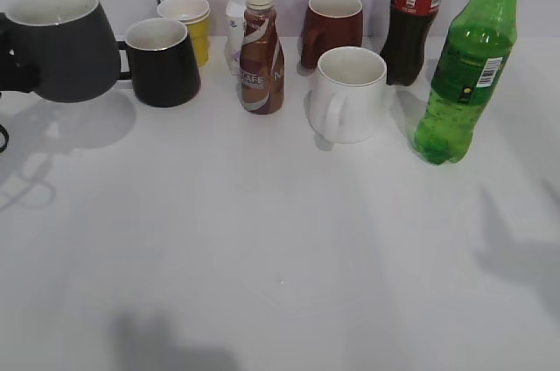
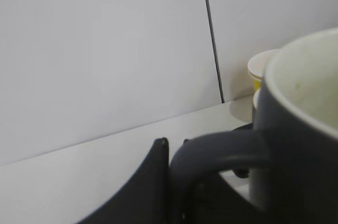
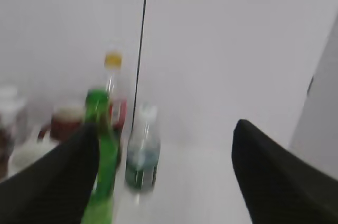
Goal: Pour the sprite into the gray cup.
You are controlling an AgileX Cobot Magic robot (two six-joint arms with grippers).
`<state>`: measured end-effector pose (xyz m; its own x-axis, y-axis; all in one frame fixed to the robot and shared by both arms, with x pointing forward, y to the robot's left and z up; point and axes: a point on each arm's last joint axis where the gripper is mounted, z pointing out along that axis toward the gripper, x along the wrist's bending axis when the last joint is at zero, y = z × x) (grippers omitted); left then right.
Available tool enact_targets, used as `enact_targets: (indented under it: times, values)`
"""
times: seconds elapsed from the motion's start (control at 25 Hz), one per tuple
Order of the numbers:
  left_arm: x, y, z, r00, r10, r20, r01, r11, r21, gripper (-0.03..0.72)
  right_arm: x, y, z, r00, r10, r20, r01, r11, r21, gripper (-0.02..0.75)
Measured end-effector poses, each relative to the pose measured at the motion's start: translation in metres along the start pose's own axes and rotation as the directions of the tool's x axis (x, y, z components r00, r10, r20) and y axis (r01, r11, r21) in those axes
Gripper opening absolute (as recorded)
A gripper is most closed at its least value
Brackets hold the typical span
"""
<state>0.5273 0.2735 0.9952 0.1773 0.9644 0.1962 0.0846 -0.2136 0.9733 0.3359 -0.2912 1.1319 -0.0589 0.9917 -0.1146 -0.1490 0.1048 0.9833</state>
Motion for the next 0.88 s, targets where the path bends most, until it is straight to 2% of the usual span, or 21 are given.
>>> enact_targets:
  times: [0.16, 0.28, 0.52, 0.64, 0.8, 0.88]
  values:
    - [0.001, 0.007, -0.006, 1.0, 0.005, -0.001, -0.005, 1.0, 0.017, 0.045, 0.001, -0.021, 0.049, 0.997, 0.083, 0.009, -0.083, 0.995, 0.062, 0.587]
    - [0.002, 0.01, -0.01, 1.0, 0.009, -0.002, -0.009, 0.999, 0.032, 0.045, 0.005, -0.057, 0.074, 0.984, 0.175, 0.029, -0.177, 0.976, 0.127, 0.587]
    - [0.003, 0.015, -0.015, 1.0, 0.011, -0.004, -0.011, 0.999, 0.038, 0.045, 0.016, -0.135, 0.071, 0.942, 0.327, 0.075, -0.334, 0.897, 0.289, 0.587]
    - [0.003, 0.014, -0.015, 1.0, 0.011, -0.003, -0.011, 0.999, 0.043, 0.045, 0.029, -0.158, 0.067, 0.948, 0.318, 0.019, -0.301, 0.874, 0.381, 0.587]
    - [0.003, 0.014, -0.015, 1.0, 0.011, -0.003, -0.011, 0.999, 0.045, 0.045, 0.051, -0.171, 0.073, 0.953, 0.282, -0.114, -0.213, 0.887, 0.409, 0.571]
    - [0.003, 0.014, -0.015, 1.0, 0.011, -0.003, -0.011, 0.999, 0.047, 0.045, 0.058, -0.182, 0.079, 0.956, 0.248, -0.155, -0.163, 0.893, 0.419, 0.566]
